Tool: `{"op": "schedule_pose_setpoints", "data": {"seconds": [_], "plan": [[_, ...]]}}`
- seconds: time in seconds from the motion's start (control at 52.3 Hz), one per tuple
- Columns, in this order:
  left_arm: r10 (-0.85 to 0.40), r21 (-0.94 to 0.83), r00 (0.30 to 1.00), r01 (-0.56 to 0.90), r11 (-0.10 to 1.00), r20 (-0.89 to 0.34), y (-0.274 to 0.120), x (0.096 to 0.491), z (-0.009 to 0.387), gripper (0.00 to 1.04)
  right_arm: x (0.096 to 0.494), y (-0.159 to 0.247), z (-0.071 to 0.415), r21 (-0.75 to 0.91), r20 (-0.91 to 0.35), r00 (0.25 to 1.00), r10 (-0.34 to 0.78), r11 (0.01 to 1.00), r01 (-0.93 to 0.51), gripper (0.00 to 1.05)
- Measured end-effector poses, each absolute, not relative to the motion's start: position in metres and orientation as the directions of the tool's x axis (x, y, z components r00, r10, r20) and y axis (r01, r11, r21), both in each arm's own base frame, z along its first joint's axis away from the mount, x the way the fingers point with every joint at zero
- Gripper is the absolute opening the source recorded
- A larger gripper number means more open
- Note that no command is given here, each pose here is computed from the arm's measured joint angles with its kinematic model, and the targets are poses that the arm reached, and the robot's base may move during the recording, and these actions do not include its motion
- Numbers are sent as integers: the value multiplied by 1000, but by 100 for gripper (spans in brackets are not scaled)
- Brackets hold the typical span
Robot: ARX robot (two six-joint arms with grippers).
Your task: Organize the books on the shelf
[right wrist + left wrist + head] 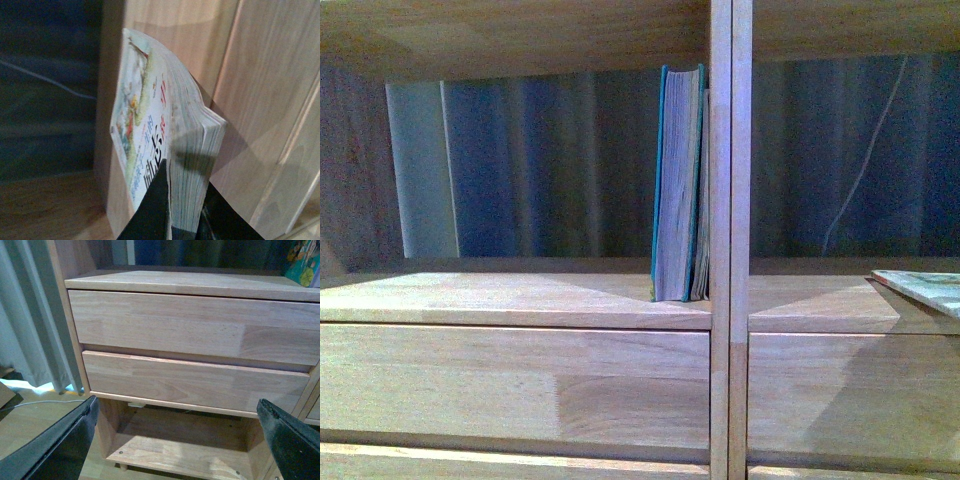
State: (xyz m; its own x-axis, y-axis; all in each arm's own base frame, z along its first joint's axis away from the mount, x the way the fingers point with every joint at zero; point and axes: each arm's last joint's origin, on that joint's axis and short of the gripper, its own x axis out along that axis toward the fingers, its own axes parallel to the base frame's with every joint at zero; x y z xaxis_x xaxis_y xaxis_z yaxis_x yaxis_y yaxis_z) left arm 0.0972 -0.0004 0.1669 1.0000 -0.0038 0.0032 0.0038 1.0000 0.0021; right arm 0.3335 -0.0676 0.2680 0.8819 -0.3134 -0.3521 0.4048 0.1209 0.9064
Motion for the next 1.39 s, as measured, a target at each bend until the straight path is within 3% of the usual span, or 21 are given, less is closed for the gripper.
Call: {"op": "schedule_pose_setpoints", "data": {"seconds": [0.42, 0.573, 0.764, 0.879, 1.127, 1.395], "plan": [[-4, 2, 1000, 4, 1000, 3, 0, 97, 167, 97, 248, -98, 334, 939, -70, 947, -312, 300, 168, 7], [-4, 2, 1000, 4, 1000, 3, 0, 97, 167, 97, 212, -97, 354, 916, 98, 958, -269, 401, 18, 7], [-4, 2, 1000, 4, 1000, 3, 0, 97, 167, 97, 173, -82, 390, 817, 371, 909, -192, 533, -221, 7], [-4, 2, 1000, 4, 1000, 3, 0, 97, 167, 97, 167, -64, 399, 747, 474, 873, -114, 577, -330, 7], [-4, 2, 1000, 4, 1000, 3, 0, 97, 167, 97, 182, -7, 390, 665, 529, 846, 72, 584, -465, 7], [-4, 2, 1000, 4, 1000, 3, 0, 97, 167, 97, 192, 14, 382, 650, 509, 850, 138, 585, -485, 7]]}}
